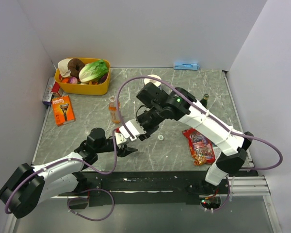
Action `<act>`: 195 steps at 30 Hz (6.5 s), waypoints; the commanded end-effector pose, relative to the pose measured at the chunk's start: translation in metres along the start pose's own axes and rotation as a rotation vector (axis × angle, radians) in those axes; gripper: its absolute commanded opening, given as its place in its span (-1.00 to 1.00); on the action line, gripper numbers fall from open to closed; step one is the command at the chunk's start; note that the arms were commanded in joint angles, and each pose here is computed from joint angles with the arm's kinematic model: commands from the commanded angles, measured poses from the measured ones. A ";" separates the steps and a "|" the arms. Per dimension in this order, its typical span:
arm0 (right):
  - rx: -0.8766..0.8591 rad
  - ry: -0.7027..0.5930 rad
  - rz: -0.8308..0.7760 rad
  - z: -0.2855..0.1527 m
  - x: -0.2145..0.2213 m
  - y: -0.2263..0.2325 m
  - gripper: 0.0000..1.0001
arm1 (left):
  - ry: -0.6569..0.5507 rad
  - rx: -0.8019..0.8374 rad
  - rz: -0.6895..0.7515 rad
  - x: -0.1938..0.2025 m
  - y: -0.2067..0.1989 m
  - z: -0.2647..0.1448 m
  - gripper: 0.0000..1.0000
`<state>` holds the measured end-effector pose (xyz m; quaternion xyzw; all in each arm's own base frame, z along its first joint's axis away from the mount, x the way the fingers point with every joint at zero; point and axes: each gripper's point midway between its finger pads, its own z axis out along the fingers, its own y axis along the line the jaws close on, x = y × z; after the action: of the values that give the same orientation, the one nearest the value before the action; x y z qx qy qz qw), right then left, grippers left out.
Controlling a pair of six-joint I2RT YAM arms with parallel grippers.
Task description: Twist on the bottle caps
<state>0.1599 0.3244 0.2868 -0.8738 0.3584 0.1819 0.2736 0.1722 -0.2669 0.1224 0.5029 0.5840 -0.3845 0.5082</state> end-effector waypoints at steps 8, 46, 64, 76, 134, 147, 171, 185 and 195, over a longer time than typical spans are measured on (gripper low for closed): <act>-0.118 0.043 0.196 0.008 0.010 0.026 -0.43 | -0.204 -0.114 0.085 -0.044 0.017 -0.003 -0.98; 0.203 0.221 1.214 0.000 0.065 -0.042 0.22 | -0.064 -0.400 -0.001 -0.015 0.065 0.003 -0.98; 0.247 -0.104 0.377 -0.077 0.017 -0.004 0.65 | -0.024 -0.129 0.020 -0.007 0.014 0.005 -0.98; 0.199 -0.117 0.050 -0.053 -0.005 0.007 0.57 | -0.001 -0.034 0.071 -0.009 0.004 0.010 -0.98; -0.014 -0.042 0.051 0.003 0.019 0.026 -0.32 | -0.043 -0.025 0.128 -0.026 0.008 0.014 -0.98; 0.096 -0.050 0.598 0.015 0.038 -0.022 -0.63 | -0.161 -0.253 0.097 -0.068 0.049 0.011 -0.98; 0.173 -0.138 1.391 0.000 0.062 -0.089 0.44 | 0.021 -0.598 -0.083 -0.023 0.099 -0.006 -0.98; 0.206 -0.242 0.366 -0.076 0.025 -0.010 0.55 | 0.125 -0.008 0.101 -0.013 0.014 0.019 -0.98; 0.166 -0.148 -0.022 -0.041 0.021 0.029 0.53 | 0.140 0.056 0.156 -0.020 0.010 0.017 -0.98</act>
<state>0.1485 0.2568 0.3020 -0.7958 0.4212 0.2599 0.3490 0.1881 -0.2774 0.1135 0.5628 0.6100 -0.3101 0.4636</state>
